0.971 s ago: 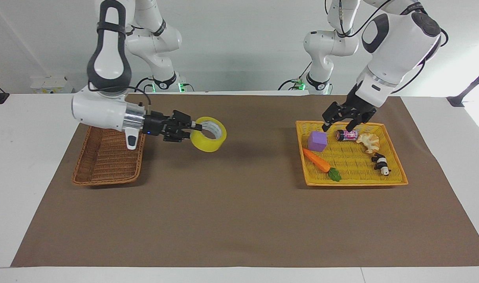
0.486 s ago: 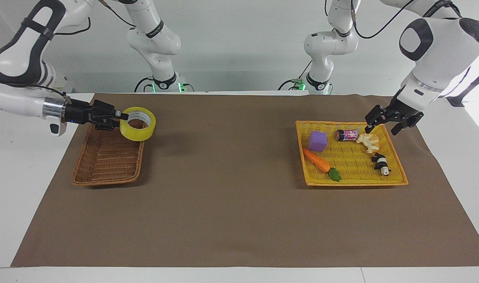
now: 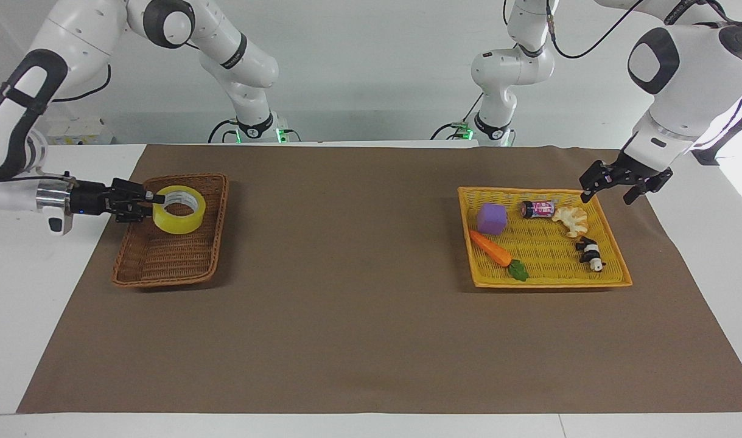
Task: Move tape to another basket
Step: 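Carry the tape roll with the right gripper into the wicker basket, then lower the tape into the wicker basket and open the right gripper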
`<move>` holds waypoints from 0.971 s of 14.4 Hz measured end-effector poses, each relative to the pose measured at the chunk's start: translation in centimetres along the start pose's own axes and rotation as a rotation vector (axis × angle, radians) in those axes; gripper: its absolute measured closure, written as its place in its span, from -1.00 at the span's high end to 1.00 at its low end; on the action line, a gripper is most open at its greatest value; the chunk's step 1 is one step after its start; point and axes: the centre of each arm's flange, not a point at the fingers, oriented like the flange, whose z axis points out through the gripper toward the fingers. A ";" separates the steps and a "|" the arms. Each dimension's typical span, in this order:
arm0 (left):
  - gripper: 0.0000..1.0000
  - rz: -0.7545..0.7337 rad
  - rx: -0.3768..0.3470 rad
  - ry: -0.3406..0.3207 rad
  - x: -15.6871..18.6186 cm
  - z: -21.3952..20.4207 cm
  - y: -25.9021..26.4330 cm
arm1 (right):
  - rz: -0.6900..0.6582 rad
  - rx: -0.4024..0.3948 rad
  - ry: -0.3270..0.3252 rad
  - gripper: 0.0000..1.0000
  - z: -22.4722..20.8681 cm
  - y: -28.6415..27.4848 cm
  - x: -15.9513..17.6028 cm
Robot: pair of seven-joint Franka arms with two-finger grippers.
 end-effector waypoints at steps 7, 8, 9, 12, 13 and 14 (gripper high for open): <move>1.00 0.021 -0.002 -0.009 0.0 0.0 1.2 | -0.027 -0.065 -0.066 0.09 0.5 2.6 -0.8; 1.00 0.022 -0.005 -0.012 -0.1 0.0 1.3 | -0.023 -0.066 -0.072 0.09 0.6 2.8 -1.0; 1.00 0.021 -0.012 -0.014 -0.1 0.0 1.4 | -0.025 -0.075 -0.076 0.09 0.6 3.1 -1.2; 1.00 0.019 -0.022 -0.028 -0.3 0.1 1.5 | -0.034 -0.088 -0.075 0.09 1.3 4.3 -1.8; 1.00 0.019 -0.023 -0.032 -0.3 0.2 1.5 | -0.034 -0.087 -0.078 0.09 1.5 4.6 -2.0; 1.00 0.019 -0.024 -0.035 -0.3 0.2 1.5 | -0.033 -0.086 -0.081 0.07 1.6 4.7 -2.1</move>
